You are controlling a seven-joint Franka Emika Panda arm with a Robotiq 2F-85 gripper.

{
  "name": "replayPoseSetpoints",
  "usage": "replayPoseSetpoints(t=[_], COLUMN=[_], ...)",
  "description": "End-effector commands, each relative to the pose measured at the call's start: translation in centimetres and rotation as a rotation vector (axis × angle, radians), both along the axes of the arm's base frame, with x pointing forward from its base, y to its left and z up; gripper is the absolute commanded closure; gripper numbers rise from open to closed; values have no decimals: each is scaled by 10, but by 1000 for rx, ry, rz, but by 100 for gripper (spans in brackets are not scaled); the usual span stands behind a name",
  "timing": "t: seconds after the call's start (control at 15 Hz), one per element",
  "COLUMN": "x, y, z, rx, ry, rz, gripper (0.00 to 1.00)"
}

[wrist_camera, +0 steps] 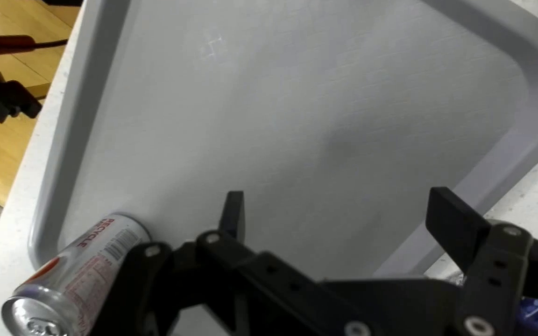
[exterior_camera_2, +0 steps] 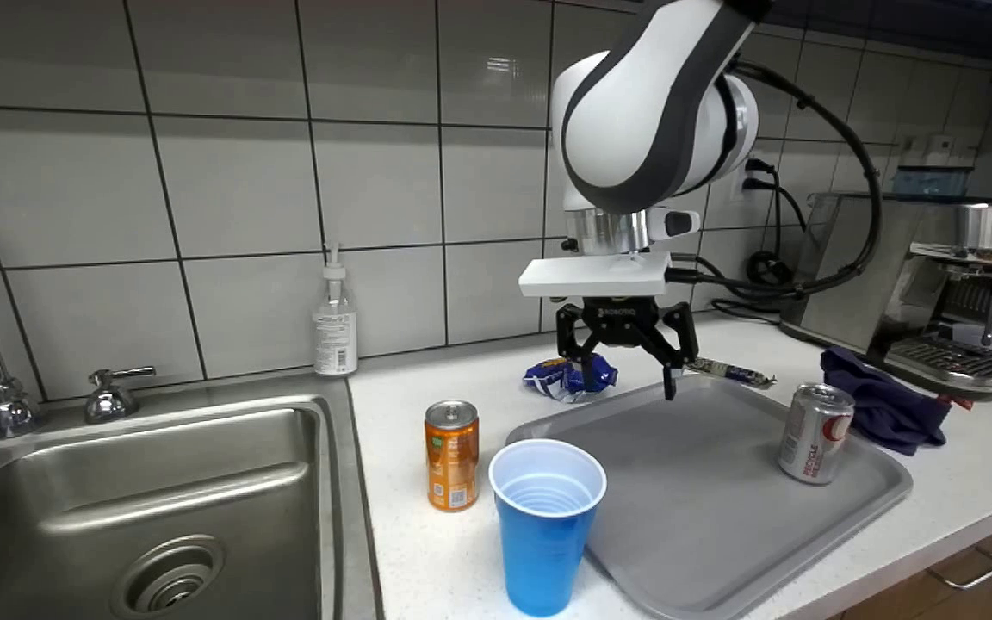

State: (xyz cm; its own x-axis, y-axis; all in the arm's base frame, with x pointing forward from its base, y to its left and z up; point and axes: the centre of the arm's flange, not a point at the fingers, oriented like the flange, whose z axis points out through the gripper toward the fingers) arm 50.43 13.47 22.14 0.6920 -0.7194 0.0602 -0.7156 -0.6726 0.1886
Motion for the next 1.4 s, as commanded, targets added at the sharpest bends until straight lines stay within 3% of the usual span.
replayPoseSetpoints(t=[0.0,1.33], x=[-26,-57], y=[-27,-171], z=[21,37], rx=[-32,17], ry=[-8,-16], rz=[30,-101], gripper=[0,0])
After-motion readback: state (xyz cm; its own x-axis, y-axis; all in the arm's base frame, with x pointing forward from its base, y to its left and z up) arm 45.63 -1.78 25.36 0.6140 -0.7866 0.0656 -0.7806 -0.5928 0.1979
